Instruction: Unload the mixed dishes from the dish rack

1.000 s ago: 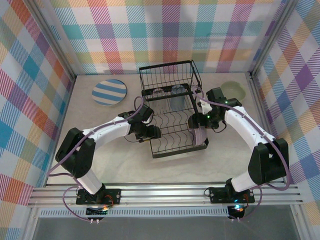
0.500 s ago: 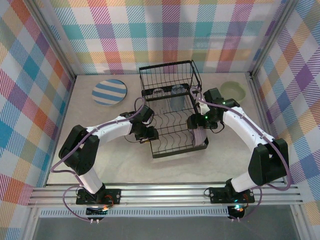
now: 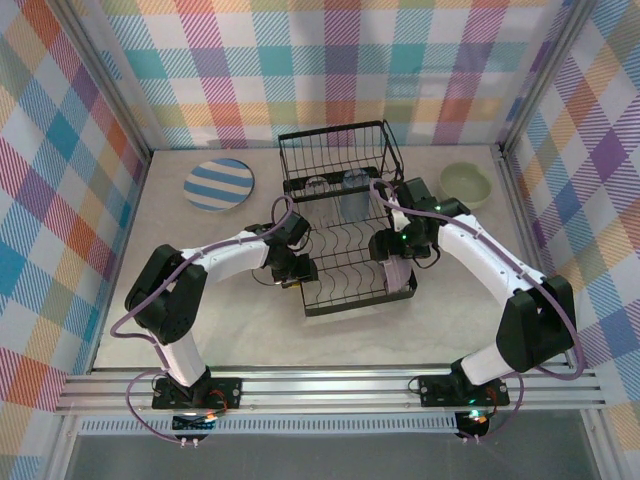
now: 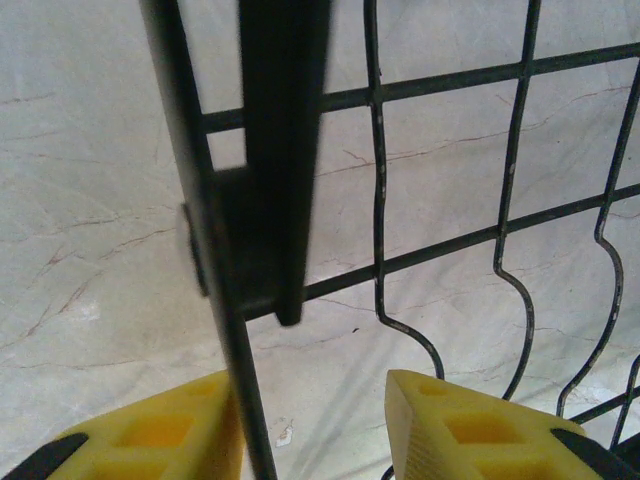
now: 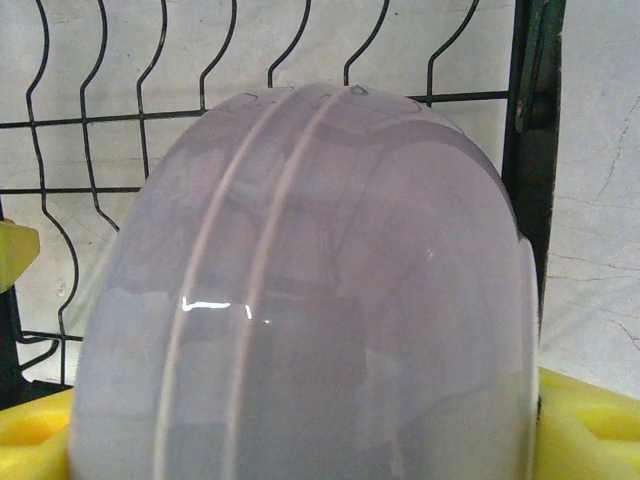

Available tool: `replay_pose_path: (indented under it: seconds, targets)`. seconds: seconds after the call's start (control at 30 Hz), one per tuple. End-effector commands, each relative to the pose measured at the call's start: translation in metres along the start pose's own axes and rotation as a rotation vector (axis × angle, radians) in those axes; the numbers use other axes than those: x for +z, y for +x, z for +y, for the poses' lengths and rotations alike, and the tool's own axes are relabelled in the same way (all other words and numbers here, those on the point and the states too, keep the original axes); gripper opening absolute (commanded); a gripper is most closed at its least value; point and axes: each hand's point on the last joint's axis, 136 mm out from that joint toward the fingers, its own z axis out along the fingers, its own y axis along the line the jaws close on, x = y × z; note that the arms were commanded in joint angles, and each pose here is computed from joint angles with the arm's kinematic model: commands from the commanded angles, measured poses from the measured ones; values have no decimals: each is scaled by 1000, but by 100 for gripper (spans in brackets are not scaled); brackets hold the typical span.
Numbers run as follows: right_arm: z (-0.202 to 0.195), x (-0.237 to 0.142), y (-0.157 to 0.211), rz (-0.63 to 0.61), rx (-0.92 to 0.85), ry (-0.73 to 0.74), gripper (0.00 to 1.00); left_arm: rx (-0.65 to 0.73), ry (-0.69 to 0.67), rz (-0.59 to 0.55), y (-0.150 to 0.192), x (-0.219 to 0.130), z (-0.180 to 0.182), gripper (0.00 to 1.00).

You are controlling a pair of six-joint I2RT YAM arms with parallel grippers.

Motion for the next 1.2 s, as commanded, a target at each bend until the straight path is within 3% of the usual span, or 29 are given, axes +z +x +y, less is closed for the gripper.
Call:
replay_pose_path:
  seconds: [0.0,0.63,1.17]
  targets:
    - [18,-16,-15,-59,-1,-48,3,24,92,-12,-9,-2,-29,40]
    - [-2,-47,-26,-212,-19,66,0,4,48,-3,-4,3,-16,39]
    - [-2,-68,-37,-332,7,64,0,8,49,-6,-3,1,-16,39]
